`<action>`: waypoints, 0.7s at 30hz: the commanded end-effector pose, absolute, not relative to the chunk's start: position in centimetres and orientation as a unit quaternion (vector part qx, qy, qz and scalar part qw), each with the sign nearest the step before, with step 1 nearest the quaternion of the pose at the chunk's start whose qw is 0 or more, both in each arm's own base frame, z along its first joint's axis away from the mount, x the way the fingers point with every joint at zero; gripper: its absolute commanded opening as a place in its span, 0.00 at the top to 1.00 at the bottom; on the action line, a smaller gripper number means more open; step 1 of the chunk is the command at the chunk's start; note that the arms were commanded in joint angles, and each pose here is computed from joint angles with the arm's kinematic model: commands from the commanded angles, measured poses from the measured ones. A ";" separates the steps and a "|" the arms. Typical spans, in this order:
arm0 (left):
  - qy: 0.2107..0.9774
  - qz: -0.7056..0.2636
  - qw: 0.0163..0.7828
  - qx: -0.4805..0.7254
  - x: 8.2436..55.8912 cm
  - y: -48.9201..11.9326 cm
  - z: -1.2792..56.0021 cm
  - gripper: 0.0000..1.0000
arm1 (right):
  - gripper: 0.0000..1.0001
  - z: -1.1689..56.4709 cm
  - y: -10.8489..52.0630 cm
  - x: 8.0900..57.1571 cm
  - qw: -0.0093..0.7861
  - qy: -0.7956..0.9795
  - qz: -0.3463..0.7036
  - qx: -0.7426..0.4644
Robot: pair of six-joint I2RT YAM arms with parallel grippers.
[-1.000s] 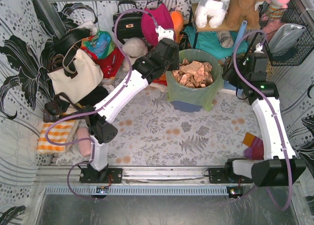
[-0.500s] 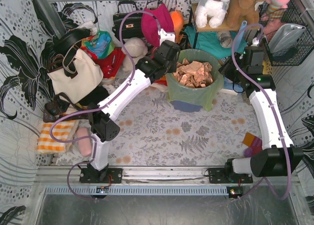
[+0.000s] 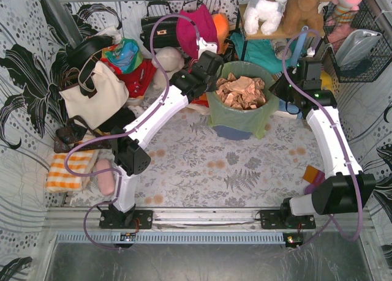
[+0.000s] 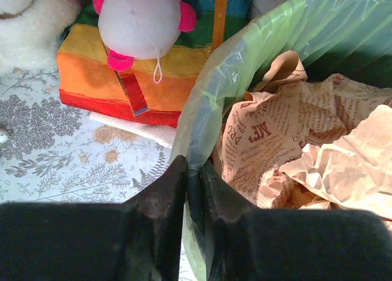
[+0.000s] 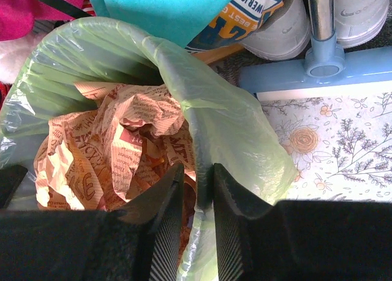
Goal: Tie the trash bag
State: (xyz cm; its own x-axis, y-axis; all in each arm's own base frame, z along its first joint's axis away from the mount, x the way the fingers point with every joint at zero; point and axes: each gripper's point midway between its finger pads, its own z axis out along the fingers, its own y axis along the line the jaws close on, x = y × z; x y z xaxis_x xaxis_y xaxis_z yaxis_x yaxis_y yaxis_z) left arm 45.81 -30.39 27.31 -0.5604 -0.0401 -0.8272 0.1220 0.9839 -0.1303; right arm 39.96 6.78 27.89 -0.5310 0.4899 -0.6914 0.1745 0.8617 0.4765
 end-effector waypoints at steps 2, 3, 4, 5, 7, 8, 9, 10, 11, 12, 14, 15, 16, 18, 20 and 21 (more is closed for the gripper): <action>0.873 -0.101 0.477 0.024 46.4 -30.9 28.0 0.80 | 0.76 28.5 7.4 40.4 0.454 0.849 0.186 0.195; 0.873 -0.102 0.477 0.023 46.4 -31.0 28.0 0.81 | 0.75 28.5 7.3 40.3 0.454 0.850 0.185 0.195; 0.873 -0.103 0.476 0.023 46.4 -31.0 28.0 0.82 | 0.75 28.4 7.3 40.3 0.454 0.850 0.184 0.194; 0.873 -0.105 0.475 0.023 46.4 -31.0 28.0 0.83 | 0.76 28.4 7.4 40.3 0.453 0.851 0.183 0.193; 0.874 -0.107 0.473 0.024 46.3 -31.2 27.8 0.84 | 0.77 28.3 7.3 40.3 0.452 0.851 0.182 0.194; 0.875 -0.108 0.472 0.024 46.3 -31.2 27.8 0.86 | 0.78 28.2 7.3 40.3 0.451 0.852 0.181 0.194; 0.875 -0.108 0.471 0.023 46.3 -31.2 27.8 0.87 | 0.78 28.1 7.3 40.2 0.451 0.853 0.180 0.193; 0.875 -0.109 0.471 0.024 46.2 -31.2 27.7 0.88 | 0.79 28.1 7.3 40.2 0.450 0.853 0.181 0.194; 0.876 -0.110 0.470 0.027 46.1 -31.3 27.7 0.88 | 0.79 28.1 7.3 40.2 0.450 0.853 0.180 0.195; 0.876 -0.111 0.469 0.029 46.1 -31.3 27.8 0.88 | 0.79 28.0 7.3 40.1 0.449 0.853 0.180 0.195; 0.875 -0.113 0.469 0.029 46.0 -31.3 27.8 0.89 | 0.79 28.0 7.3 40.2 0.449 0.853 0.179 0.196; 0.874 -0.115 0.470 0.028 45.9 -31.3 28.0 0.88 | 0.80 28.0 7.3 40.2 0.448 0.854 0.180 0.195; 0.874 -0.117 0.472 0.028 45.8 -31.3 28.2 0.89 | 0.80 27.9 7.3 40.2 0.447 0.854 0.180 0.195; 0.873 -0.120 0.473 0.029 45.8 -31.3 28.5 0.92 | 0.84 27.8 7.3 40.1 0.445 0.856 0.178 0.196; 0.872 -0.123 0.472 0.031 45.6 -31.4 28.7 0.98 | 0.94 27.9 7.4 40.0 0.441 0.858 0.176 0.197; 0.872 -0.125 0.472 0.032 45.4 -31.3 28.9 1.00 | 0.98 28.1 7.3 40.0 0.440 0.858 0.176 0.197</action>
State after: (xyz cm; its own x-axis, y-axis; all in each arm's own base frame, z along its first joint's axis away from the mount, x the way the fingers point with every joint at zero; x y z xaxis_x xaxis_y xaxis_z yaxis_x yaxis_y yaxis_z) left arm 45.80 -30.48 27.22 -0.5700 -0.0464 -0.8204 0.1302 0.9807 -0.1459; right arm 39.87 6.60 27.54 -0.5324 0.4881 -0.6916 0.1915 0.8653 0.4632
